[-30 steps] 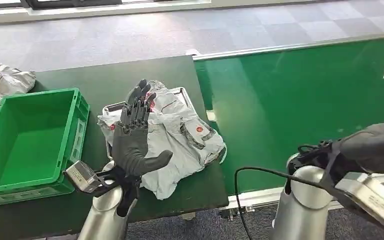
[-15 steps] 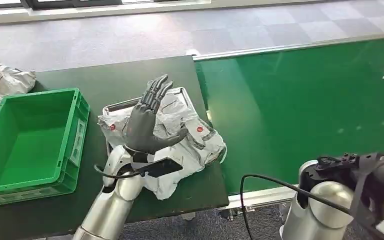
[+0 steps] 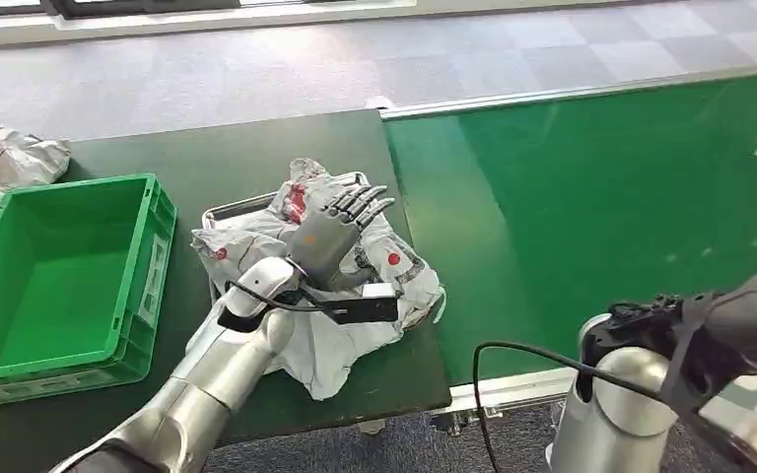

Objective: Moved the parcel from conveyor to table for the left to box.

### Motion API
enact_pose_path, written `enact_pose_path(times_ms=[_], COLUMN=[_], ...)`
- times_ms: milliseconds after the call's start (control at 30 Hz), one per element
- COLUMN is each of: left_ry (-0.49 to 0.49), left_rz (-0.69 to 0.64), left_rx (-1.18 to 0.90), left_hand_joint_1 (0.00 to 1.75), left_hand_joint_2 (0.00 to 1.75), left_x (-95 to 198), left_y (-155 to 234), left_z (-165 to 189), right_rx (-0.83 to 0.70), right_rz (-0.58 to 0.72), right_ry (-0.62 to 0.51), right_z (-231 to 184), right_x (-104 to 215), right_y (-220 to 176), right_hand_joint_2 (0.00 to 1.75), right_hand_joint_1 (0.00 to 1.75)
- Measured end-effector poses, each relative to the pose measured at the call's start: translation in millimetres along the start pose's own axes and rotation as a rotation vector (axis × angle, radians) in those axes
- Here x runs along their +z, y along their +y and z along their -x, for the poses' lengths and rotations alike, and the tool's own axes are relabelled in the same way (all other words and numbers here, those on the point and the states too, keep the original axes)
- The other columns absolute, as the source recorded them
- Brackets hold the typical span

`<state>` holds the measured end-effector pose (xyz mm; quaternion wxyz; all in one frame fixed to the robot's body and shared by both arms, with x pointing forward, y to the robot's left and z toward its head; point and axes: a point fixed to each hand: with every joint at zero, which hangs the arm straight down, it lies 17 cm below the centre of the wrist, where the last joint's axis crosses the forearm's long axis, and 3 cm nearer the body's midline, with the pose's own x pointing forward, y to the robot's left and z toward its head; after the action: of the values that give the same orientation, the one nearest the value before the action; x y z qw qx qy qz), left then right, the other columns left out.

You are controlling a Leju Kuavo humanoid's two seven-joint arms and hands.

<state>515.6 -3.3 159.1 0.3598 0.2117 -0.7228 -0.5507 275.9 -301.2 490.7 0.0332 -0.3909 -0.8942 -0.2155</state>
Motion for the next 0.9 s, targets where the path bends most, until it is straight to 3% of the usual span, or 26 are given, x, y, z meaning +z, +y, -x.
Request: enact_pose_path(times_ms=[300, 333, 367, 900], left_ry=[0.003, 0.004, 0.004, 0.035], left_rz=[0.092, 0.094, 0.098, 0.151], left_rx=[-0.014, -0.015, -0.015, -0.033], left_hand_joint_1=[0.00, 0.35, 1.75, 1.75], left_hand_joint_2=[1.75, 1.75, 1.75, 1.75], left_x=[-1.3, -1.3, -1.0, -2.0], left_y=[-16.0, -16.4, -17.5, -23.5], left_z=[6.8, 7.2, 7.7, 19.6], right_rx=[0.004, 0.005, 0.006, 0.030], right_rz=[-0.013, -0.014, -0.015, -0.017], right_ry=[0.024, 0.025, 0.026, 0.038], right_z=[7.4, 7.7, 8.2, 16.0], right_x=[6.2, 6.5, 7.0, 9.8], right_y=[1.3, 1.2, 1.3, -4.9], right_hand_joint_2=[0.00, 0.00, 0.00, 0.00], right_hand_joint_1=[0.00, 0.00, 0.00, 0.00])
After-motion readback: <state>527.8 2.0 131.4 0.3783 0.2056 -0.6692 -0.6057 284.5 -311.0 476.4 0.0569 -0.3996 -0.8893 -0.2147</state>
